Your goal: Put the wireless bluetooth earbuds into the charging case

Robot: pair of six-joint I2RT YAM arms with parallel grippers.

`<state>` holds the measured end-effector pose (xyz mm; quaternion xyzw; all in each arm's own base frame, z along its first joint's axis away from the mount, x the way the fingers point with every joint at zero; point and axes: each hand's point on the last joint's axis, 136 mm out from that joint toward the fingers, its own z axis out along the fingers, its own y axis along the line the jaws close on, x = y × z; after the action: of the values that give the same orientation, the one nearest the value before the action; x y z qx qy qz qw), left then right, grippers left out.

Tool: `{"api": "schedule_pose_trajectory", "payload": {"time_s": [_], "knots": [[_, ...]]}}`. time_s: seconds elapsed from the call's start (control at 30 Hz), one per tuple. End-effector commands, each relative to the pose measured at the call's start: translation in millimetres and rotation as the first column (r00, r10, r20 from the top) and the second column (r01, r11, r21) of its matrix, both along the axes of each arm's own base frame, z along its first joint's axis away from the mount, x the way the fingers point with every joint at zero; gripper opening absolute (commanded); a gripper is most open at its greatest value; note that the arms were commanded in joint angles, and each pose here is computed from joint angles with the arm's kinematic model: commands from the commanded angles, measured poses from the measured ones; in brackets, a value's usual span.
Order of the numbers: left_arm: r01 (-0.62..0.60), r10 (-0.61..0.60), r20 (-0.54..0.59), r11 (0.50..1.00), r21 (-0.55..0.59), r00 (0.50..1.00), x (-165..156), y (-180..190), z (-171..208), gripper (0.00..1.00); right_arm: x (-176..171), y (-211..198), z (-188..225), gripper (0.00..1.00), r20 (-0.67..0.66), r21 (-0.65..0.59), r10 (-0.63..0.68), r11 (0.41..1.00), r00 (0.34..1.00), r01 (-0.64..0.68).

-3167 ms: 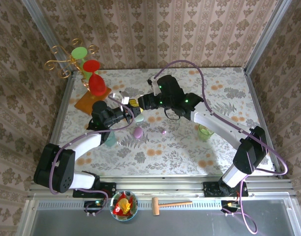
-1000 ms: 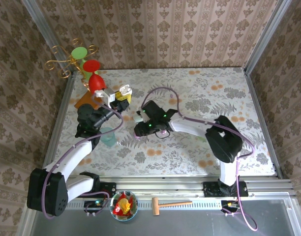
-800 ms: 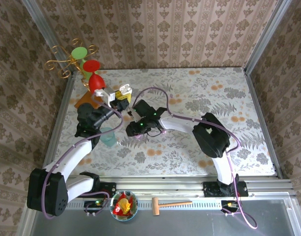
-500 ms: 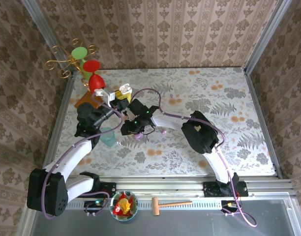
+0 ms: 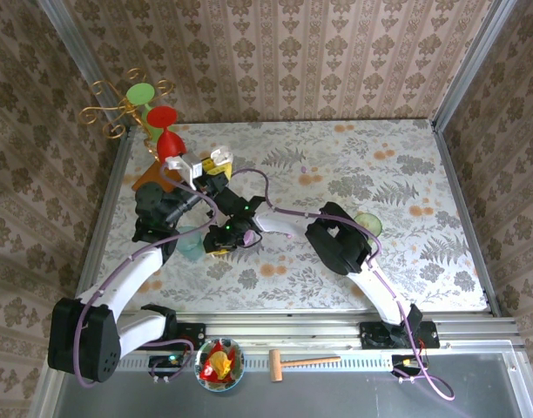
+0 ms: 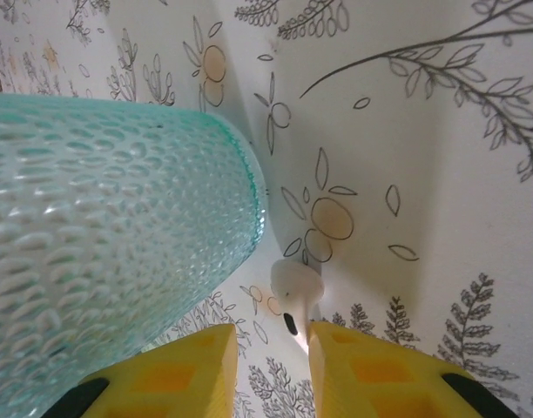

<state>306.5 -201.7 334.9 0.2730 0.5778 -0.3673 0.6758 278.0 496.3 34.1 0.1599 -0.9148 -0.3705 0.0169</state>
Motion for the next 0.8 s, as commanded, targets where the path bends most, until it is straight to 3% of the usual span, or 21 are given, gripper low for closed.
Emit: {"api": "schedule_pose_trajectory", "payload": {"time_s": [0.0, 0.33, 0.47, 0.77], "knots": [[0.016, -0.014, 0.063, 0.999, -0.03, 0.998, -4, 0, 24, 0.0, -4, -3, -13, 0.28, -0.054, -0.032, 0.004, 0.999, 0.999, -0.005], [0.019, -0.017, 0.063, 0.999, -0.04, 0.998, -4, 1, 26, 0.0, 1, -5, -28, 0.26, -0.058, -0.081, -0.01, 0.997, 0.998, 0.005], [0.019, -0.017, 0.06, 0.999, -0.04, 0.998, -4, 1, 25, 0.0, 2, -8, -31, 0.19, -0.059, -0.094, -0.017, 0.995, 0.998, 0.011], [0.02, -0.017, 0.056, 0.999, -0.04, 0.998, -5, 1, 23, 0.0, 7, -14, -14, 0.15, 0.006, -0.079, -0.012, 0.997, 1.0, 0.013]]}}
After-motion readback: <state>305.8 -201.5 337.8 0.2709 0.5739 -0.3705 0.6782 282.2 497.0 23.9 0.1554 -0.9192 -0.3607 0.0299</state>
